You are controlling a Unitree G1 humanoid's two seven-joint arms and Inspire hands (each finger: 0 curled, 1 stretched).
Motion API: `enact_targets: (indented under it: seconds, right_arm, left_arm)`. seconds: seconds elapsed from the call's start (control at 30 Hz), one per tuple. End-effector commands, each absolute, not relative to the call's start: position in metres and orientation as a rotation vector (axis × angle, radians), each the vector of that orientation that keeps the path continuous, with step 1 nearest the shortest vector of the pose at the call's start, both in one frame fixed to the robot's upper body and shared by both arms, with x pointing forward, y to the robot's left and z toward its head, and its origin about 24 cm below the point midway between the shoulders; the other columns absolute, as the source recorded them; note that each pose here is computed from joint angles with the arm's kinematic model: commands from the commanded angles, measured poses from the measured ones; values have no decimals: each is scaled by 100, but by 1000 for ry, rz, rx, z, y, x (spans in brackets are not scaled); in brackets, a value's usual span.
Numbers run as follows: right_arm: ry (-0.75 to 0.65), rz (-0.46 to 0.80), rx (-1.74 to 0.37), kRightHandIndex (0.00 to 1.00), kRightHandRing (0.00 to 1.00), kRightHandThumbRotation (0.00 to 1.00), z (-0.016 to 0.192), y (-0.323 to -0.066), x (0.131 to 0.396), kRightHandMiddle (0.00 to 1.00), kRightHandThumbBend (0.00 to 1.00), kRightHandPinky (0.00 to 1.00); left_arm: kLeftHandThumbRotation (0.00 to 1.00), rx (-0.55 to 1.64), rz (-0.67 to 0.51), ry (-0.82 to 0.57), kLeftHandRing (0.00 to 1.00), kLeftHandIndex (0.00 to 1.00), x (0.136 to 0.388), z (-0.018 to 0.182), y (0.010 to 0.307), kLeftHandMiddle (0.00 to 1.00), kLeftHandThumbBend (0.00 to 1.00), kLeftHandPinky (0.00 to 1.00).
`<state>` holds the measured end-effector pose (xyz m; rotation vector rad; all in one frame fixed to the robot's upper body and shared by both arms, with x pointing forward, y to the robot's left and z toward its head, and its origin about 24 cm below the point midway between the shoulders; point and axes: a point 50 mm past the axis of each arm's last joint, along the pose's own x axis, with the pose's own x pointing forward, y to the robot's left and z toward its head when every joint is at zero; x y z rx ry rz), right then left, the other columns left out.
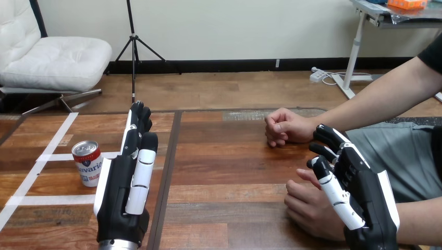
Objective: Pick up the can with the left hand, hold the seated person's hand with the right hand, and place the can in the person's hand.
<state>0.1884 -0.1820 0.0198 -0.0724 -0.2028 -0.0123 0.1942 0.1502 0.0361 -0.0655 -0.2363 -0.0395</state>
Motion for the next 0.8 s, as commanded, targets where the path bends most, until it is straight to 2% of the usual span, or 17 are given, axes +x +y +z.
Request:
enact_targets:
  seconds: [0.0, 0.77]
  right_arm:
    - [-288, -14, -69, 85, 83, 61, 35, -179, 202, 86, 56, 73]
    - [-297, -5, -69, 86, 83, 61, 35, -180, 202, 87, 54, 73]
  left_arm:
    - [92, -99, -44, -180, 100, 100, 180, 25, 141, 100, 65, 100]
    - [92, -101, -36, -185, 100, 100, 180, 25, 141, 100, 65, 99]
